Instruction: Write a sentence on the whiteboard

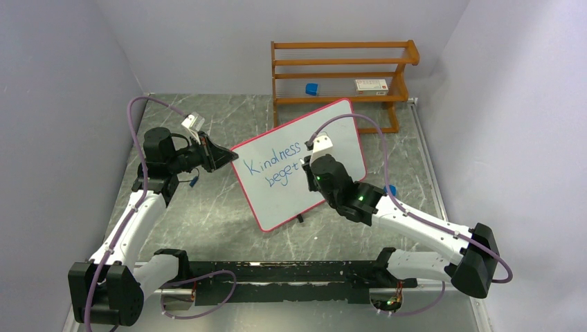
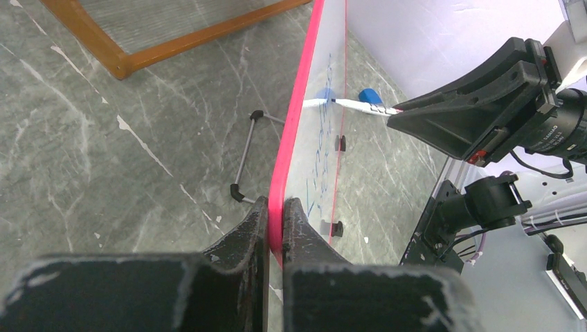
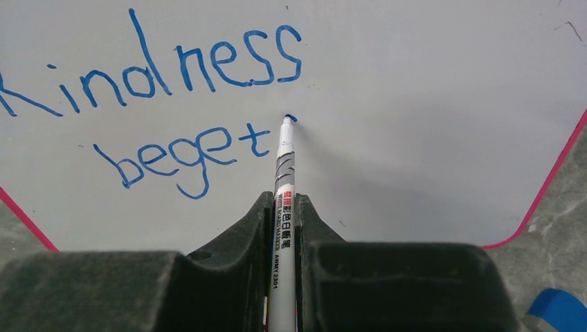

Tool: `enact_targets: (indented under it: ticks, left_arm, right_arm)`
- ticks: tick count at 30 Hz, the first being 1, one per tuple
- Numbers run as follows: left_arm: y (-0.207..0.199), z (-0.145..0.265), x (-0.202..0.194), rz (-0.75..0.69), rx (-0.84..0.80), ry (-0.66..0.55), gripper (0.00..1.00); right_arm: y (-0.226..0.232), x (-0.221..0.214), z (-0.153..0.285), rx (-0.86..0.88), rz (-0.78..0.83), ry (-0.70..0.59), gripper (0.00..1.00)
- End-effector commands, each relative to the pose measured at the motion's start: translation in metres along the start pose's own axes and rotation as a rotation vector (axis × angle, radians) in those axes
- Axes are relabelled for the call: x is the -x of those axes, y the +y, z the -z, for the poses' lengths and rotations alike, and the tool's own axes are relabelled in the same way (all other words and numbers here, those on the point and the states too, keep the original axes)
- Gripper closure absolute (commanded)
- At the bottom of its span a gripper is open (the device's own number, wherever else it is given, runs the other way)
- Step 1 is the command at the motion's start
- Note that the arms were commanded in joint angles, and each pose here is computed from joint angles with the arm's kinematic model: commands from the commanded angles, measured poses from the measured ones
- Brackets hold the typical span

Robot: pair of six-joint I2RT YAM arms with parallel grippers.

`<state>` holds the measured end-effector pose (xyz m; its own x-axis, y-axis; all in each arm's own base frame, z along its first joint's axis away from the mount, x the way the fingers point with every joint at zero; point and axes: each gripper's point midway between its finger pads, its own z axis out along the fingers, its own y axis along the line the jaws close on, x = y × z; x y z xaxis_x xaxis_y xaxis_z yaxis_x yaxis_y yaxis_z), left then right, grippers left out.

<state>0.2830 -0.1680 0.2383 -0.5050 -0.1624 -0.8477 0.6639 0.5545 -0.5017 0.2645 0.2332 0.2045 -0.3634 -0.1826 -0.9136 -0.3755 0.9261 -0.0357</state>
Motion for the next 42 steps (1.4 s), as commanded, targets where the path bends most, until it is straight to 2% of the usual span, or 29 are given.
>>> enact_targets:
  ticks: [1,14,28,42]
  left_arm:
    - [0.022,-0.002,-0.024,0.015,0.073,0.065,0.95]
    - [0.022,-0.003,-0.024,0.017,0.072,0.065,0.95]
    - [0.022,-0.003,-0.024,0.017,0.071,0.064,0.95]
    - [0.022,-0.003,-0.024,0.017,0.072,0.064,0.95]
  right_arm:
    - [0.004,0.003,-0.001,0.030,-0.004,-0.011,1.00]
    - [0.001,-0.020,0.002,0.029,0.032,0.077,1.00]
    - [-0.017,-0.027,0.007,-0.058,0.031,0.094,1.00]
    - [0.003,-0.029,0.005,0.048,0.018,0.103,1.00]
